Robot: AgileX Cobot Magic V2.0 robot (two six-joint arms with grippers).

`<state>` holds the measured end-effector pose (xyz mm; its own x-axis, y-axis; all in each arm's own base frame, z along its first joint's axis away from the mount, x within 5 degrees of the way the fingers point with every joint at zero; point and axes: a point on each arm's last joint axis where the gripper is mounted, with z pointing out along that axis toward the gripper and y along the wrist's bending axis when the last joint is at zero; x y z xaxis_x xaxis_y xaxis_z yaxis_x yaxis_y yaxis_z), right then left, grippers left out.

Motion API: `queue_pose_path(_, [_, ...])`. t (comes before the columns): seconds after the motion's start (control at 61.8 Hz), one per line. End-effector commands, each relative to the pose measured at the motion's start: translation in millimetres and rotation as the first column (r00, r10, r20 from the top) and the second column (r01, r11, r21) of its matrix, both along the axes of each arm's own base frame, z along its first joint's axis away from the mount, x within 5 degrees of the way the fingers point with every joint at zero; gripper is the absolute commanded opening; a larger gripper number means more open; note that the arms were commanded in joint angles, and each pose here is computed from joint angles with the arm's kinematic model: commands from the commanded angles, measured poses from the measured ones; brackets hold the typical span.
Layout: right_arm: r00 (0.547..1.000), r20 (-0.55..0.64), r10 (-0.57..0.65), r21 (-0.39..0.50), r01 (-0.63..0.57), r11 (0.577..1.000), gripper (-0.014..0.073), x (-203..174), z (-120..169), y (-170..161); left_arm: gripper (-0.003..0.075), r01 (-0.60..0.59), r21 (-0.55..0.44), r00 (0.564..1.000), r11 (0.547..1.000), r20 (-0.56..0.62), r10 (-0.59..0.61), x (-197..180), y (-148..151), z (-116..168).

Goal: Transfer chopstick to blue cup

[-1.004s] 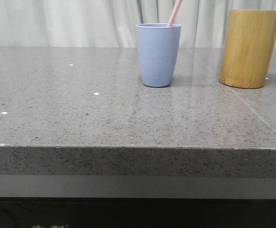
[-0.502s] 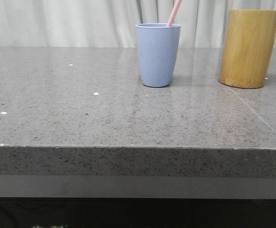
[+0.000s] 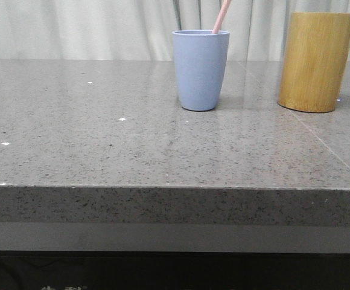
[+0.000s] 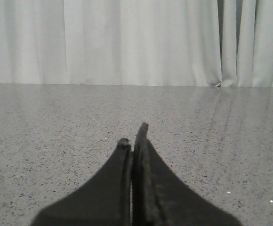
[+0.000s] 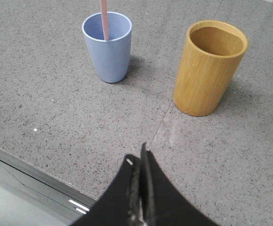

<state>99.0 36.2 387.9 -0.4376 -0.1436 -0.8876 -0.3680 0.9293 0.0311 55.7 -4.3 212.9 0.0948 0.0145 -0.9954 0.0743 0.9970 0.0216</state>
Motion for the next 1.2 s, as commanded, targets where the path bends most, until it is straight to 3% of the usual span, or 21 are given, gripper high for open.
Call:
queue_pose_path(0.0, [0.996, 0.085, -0.018, 0.023, 0.016, 1.0, -0.0069, 2.2, 12.8, -0.9, -0.0019, -0.003, -0.023, 0.996, 1.0, 0.087, 0.005, -2.2, 0.8, 3.7])
queue_pose_path(0.34, [0.996, 0.088, -0.02, 0.024, 0.018, 1.0, -0.0069, 1.7, 11.9, -1.1, -0.0019, -0.003, -0.023, 0.996, 1.0, 0.087, 0.005, -2.2, 0.8, 3.7])
queue_pose_path(0.453, [0.986, 0.152, -0.061, 0.001, 0.061, 0.998, -0.0068, -9.9, 4.4, -8.9, -0.0019, -0.003, -0.023, 0.996, 1.0, 0.087, 0.005, -2.2, 0.8, 3.7])
queue_pose_path(0.648, [0.915, 0.353, -0.195, 0.056, 0.187, 0.981, -0.0068, -24.7, -43.5, -22.4, -0.0019, -0.003, -0.023, 0.996, 1.0, 0.087, 0.005, -2.2, 0.8, 3.7])
queue_pose_path(0.794, [0.859, 0.435, -0.272, 0.143, 0.232, 0.962, -0.0068, -38.5, -95.5, -27.7, -0.0019, -0.003, -0.023, 0.996, 1.0, 0.087, 0.005, -2.2, 0.8, 3.7])
queue_pose_path(0.939, [0.814, 0.492, -0.307, 0.176, 0.253, 0.951, -0.0068, -43.4, -145.5, -31.1, -0.0019, -0.003, -0.023, 0.996, 1.0, 0.087, 0.005, -2.2, 0.8, 3.7])
queue_pose_path(1.101, [0.772, 0.541, -0.335, 0.201, 0.268, 0.942, -0.0068, -44.4, -178.0, -33.9, -0.0019, -0.003, -0.023, 0.996, 1.0, 0.087, 0.005, -2.2, 0.8, 3.7])
queue_pose_path(1.182, [0.784, 0.525, -0.331, 0.193, 0.269, 0.944, -0.0068, -44.8, -178.3, -33.4, -0.0019, -0.003, -0.023, 0.996, 1.0, 0.087, 0.005, -2.2, 0.8, 3.7])
